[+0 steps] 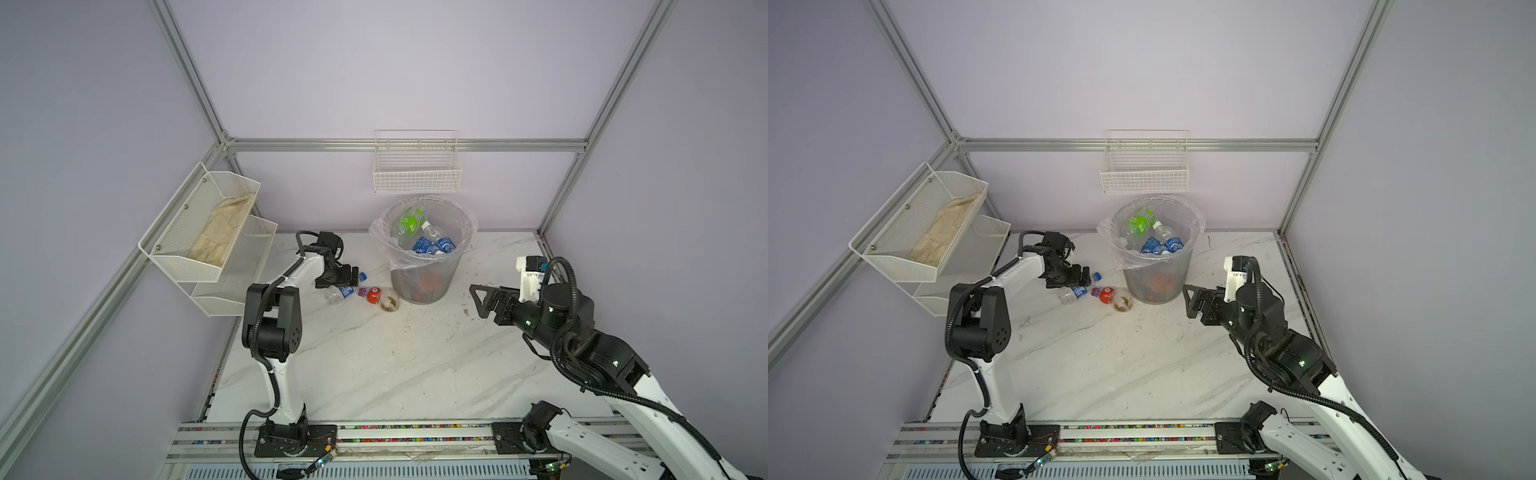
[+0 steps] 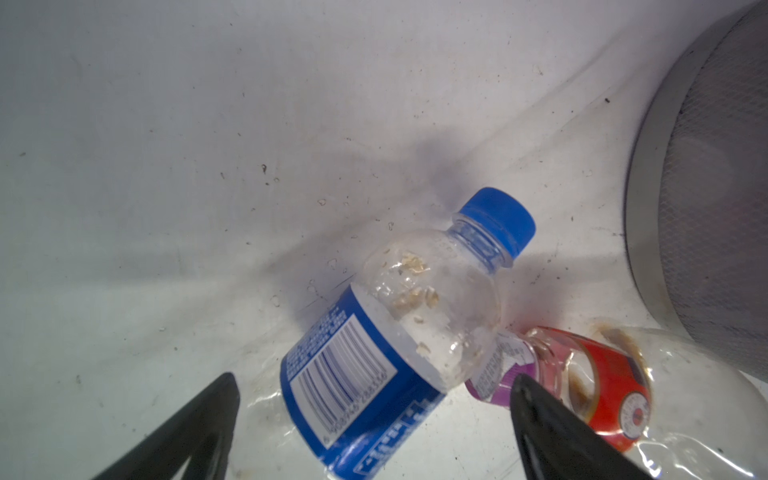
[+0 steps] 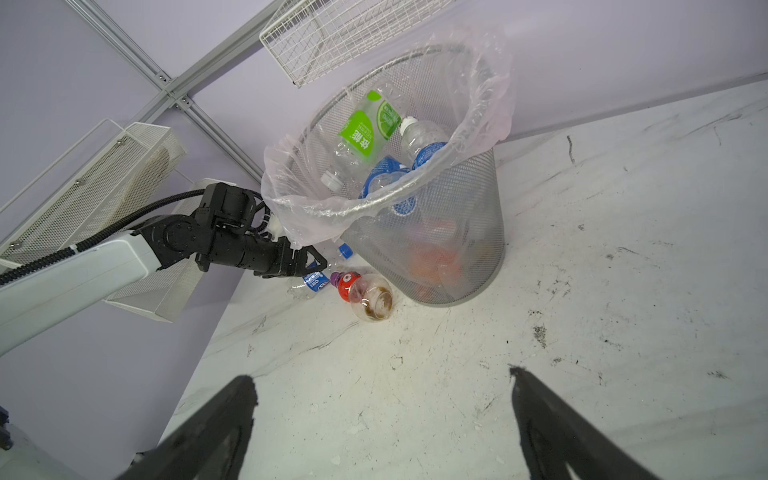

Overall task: Throw the plastic bottles in the bin
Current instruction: 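Lower the left gripper and close it on the blue-labelled bottle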

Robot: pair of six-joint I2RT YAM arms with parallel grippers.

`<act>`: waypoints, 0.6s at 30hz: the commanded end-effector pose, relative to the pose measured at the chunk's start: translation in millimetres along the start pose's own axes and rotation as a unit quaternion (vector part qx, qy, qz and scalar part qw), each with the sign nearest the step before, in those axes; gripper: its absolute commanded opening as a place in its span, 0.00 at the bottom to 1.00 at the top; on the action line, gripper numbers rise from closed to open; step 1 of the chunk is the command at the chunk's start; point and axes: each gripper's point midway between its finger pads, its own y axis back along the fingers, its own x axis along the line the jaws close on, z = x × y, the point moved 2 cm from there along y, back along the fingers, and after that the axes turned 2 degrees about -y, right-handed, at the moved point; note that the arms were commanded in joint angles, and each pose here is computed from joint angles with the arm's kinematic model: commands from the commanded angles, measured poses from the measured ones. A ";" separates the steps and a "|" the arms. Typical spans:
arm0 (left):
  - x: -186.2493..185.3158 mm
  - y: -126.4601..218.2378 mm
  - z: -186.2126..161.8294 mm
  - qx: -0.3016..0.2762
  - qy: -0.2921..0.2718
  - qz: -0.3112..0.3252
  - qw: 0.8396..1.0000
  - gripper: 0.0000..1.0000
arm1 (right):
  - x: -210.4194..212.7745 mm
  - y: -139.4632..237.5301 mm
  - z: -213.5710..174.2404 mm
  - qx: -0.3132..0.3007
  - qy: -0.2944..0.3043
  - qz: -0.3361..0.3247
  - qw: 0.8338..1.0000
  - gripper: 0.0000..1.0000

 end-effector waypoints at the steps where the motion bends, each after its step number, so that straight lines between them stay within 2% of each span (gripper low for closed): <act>1: -1.9 2.3 -4.6 0.001 -0.014 0.015 1.000 1.00 | -3.6 -0.7 -3.3 0.006 -0.003 -0.007 1.000 0.97; 13: 3.6 -13.5 -39.7 0.060 -0.030 0.063 0.996 0.90 | -3.8 -0.1 -4.7 0.005 -0.006 -0.003 1.000 0.97; 16: 3.1 -16.5 -43.9 0.067 -0.029 0.061 0.995 0.82 | -4.5 0.7 -5.7 0.006 -0.009 -0.003 1.000 0.98; 18: 3.8 -17.8 -46.6 0.071 -0.029 0.062 0.995 0.74 | -5.0 2.2 -5.3 0.003 -0.011 -0.003 1.000 0.97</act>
